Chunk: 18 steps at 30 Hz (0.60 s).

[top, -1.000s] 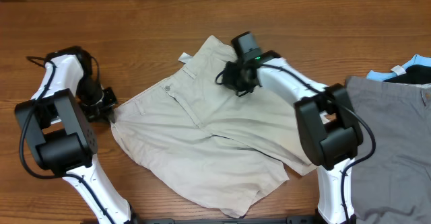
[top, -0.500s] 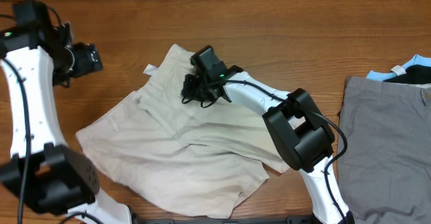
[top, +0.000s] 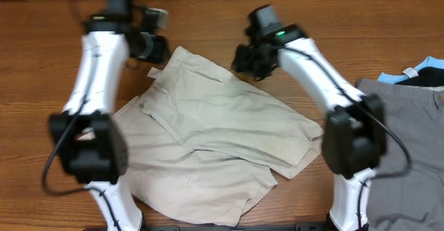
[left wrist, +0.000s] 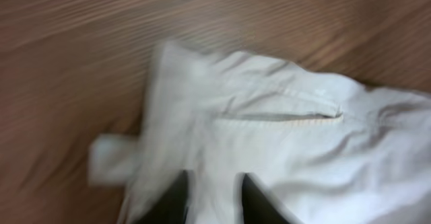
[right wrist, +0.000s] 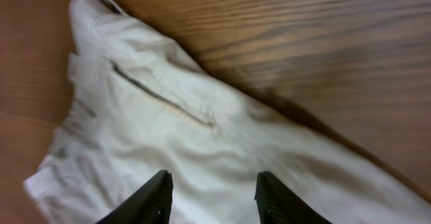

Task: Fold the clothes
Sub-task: 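Lift the shorts by the waistband and lay them flat at table center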

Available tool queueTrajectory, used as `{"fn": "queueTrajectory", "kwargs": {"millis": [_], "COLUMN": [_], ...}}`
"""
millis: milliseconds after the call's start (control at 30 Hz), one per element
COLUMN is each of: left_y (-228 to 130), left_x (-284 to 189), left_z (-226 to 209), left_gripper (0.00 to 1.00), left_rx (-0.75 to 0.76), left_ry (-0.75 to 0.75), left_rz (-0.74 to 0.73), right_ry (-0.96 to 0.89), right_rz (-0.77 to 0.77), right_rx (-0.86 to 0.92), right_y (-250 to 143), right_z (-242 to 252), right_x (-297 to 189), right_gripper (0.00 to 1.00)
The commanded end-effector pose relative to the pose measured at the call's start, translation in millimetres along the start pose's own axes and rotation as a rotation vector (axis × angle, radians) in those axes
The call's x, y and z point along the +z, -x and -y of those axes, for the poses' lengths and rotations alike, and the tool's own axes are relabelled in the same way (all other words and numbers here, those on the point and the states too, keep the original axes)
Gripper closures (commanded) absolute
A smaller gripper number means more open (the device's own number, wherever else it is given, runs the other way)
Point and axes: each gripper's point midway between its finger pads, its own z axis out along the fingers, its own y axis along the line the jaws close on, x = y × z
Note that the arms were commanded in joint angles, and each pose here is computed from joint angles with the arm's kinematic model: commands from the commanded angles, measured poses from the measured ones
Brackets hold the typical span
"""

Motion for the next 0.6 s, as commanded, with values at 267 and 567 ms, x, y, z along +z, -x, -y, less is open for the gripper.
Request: {"fn": "queueTrajectory", "kwargs": {"millis": [267,567], "left_y": [-26,-75], "left_x": [99,93], "left_z": [-28,-129], "left_gripper": [0.96,0.96], "left_rx": [0.048,-0.237], "left_ry": [0.26,0.501], "left_rz": [-0.162,-0.255], "right_ry": [-0.156,-0.301], "right_rz": [-0.004,-0.091], "right_rx": [0.147,0.147], "right_y": [-14,-39], "right_z": [64,105], "right_x": [-93,-75], "right_gripper": [0.5,0.39]}}
